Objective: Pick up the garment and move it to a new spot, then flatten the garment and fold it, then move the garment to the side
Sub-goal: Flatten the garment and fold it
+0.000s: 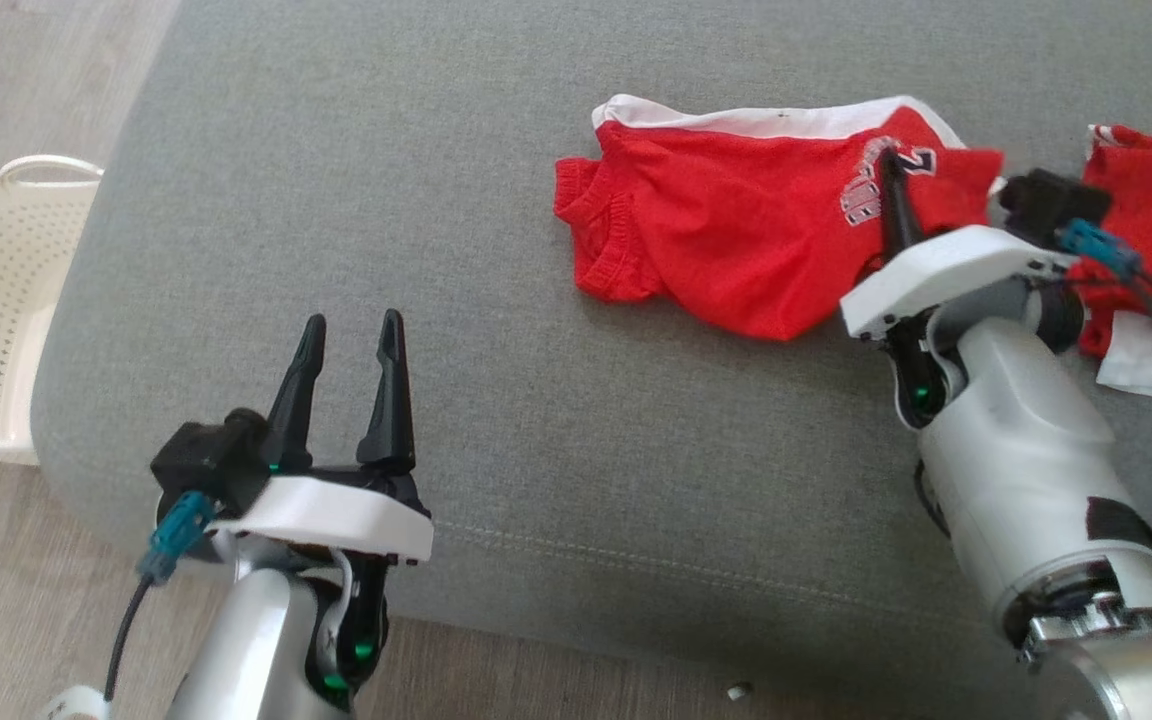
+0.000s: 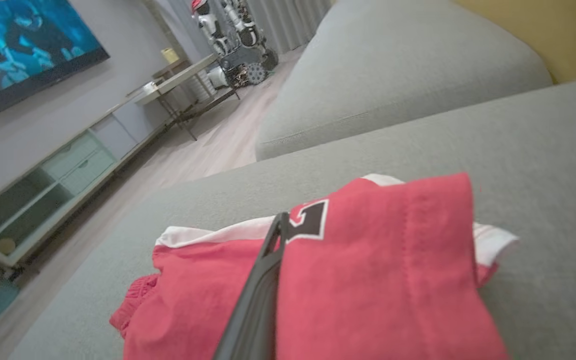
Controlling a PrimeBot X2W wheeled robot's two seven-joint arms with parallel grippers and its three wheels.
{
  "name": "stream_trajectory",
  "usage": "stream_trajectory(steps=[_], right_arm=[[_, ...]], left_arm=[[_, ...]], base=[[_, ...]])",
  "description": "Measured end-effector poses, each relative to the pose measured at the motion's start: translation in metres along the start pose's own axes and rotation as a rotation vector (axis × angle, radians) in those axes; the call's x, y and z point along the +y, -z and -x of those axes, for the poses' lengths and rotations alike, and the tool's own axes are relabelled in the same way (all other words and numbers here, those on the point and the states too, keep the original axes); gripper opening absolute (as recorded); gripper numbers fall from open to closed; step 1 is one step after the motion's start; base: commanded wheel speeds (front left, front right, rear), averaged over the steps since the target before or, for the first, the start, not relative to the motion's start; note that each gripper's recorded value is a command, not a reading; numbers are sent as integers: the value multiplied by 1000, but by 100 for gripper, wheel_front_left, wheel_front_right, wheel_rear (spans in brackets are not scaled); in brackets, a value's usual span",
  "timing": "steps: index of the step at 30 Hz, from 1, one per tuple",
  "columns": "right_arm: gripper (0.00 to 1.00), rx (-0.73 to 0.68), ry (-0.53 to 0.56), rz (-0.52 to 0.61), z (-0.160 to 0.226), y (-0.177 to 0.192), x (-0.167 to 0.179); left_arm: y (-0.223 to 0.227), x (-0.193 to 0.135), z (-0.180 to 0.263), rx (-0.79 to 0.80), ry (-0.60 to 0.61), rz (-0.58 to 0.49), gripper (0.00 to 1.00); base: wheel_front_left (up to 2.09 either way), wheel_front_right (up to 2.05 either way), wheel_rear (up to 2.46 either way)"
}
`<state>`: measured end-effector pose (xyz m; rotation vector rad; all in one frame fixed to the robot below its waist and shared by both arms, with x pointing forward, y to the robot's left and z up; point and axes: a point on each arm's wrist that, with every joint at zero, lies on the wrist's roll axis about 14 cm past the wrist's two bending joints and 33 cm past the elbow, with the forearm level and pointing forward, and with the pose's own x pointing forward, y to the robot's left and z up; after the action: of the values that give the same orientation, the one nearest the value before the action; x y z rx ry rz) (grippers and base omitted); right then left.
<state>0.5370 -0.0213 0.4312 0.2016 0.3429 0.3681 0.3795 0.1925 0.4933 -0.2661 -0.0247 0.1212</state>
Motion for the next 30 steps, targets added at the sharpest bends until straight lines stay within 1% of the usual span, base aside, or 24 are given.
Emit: stream_trajectory(steps=[3,8,12,15,20,23,30], right_arm=[[0,-7,-48,100,-3,-3,11],[0,15,-131,262,-4,4,31],[0,33,-215,382,-6,8,54],[0,65,-275,460,-4,19,71],[0,147,-344,560,3,45,88],[0,172,-362,604,3,53,91],[0,179,-384,642,-1,60,96]], left_arm=[[0,2,1,0,-6,0,100],[0,5,2,2,-15,-2,100],[1,7,2,6,-23,5,100],[2,8,3,9,-27,5,100],[4,11,3,15,-37,9,100],[5,13,4,18,-43,7,100],[8,17,5,29,-59,12,100]], base=[[0,0,0],[0,0,0],[0,0,0],[0,0,0],[0,0,0],[0,0,0],[0,0,0]])
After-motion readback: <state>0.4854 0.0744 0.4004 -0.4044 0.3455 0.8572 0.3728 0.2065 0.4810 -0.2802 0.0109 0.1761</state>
